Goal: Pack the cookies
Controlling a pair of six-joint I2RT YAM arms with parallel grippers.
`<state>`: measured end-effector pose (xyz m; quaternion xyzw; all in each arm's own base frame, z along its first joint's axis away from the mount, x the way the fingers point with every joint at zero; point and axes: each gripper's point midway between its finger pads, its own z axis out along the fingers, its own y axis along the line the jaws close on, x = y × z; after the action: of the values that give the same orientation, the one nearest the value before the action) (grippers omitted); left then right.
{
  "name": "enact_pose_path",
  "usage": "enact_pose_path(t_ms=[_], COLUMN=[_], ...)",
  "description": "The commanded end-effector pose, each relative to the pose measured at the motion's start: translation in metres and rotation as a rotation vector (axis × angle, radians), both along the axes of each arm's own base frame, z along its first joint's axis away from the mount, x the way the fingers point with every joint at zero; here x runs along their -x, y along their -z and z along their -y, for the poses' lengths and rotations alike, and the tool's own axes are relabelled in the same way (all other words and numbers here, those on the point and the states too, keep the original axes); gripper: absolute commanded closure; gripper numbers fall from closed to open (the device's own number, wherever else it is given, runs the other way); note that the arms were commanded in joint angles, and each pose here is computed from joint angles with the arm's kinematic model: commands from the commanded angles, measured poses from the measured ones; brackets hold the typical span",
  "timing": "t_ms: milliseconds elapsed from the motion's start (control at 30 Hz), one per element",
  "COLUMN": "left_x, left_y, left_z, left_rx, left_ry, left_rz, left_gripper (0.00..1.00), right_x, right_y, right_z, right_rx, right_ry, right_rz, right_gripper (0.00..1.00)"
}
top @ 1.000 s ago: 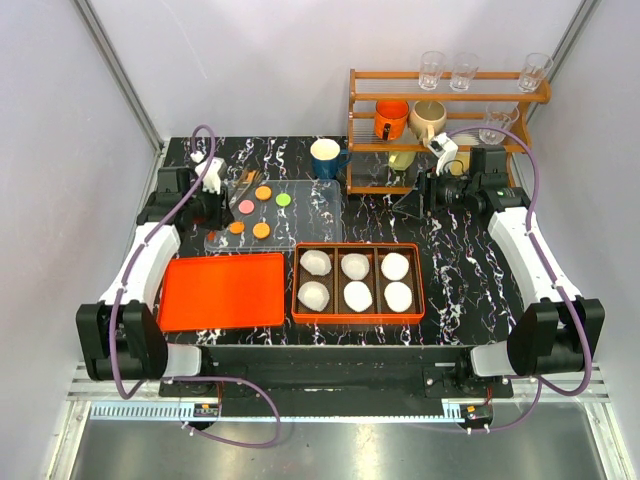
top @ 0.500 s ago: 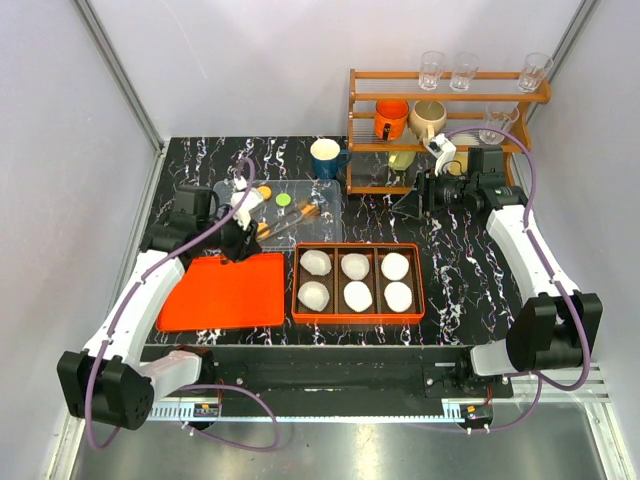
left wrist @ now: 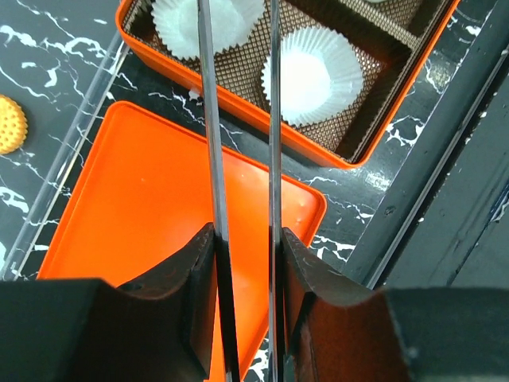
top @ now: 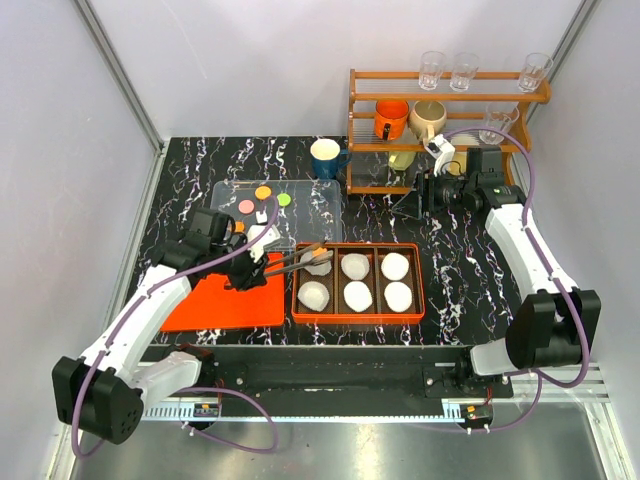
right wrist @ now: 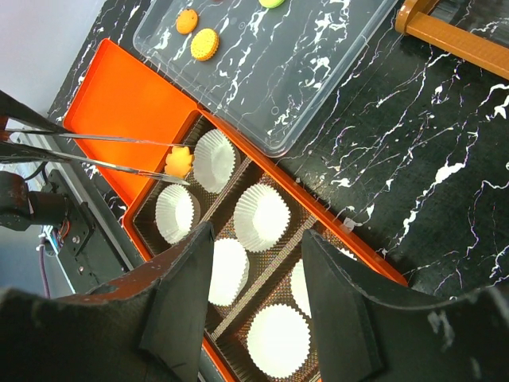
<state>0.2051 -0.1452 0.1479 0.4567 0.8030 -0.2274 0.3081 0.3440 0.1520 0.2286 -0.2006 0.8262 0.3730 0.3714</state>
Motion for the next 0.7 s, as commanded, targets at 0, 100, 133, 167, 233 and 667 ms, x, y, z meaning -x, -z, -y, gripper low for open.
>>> enact_pose_path(t_ms=[0, 100, 133, 167, 233, 667], left_x=[-0.003, -0.001, -0.002, -0.002, -0.004, -0.013], left_y=[0.000, 0.006, 0.006, 0.008, 0.010, 0.024], left_z=[-0.003, -0.006, -0.006, -0.006, -0.007, -0.008], left_rx=[-0.021, -0.037, -0.038, -0.040, -0.043, -0.063], left_ry=[0.022, 0.020, 0.020, 0.019, 0.015, -0.003], left_rz=[0.065, 0.057, 0.060, 0.058, 0.060, 0.059], left_gripper=[0.79, 0.79, 0.78, 0.78, 0.78, 0.71], right_x=[-0.003, -0.003, -0.003, -0.003, -0.003, -0.002], right_y=[-0.003, -0.003, -0.004, -0.003, -0.002, -0.002], right_z=[0.001, 0.002, 0.002, 0.002, 0.001, 0.002], right_rx=[0.009, 0.009, 0.009, 0.009, 0.008, 0.011], right_ry=[-0.004, -0.003, -0.003, -0.003, -0.005, -0.006], right_rz=[0.022, 0.023, 0.026, 0.023, 0.022, 0.022], right_gripper=[0.43, 0.43, 0.43, 0.43, 0.43, 0.43])
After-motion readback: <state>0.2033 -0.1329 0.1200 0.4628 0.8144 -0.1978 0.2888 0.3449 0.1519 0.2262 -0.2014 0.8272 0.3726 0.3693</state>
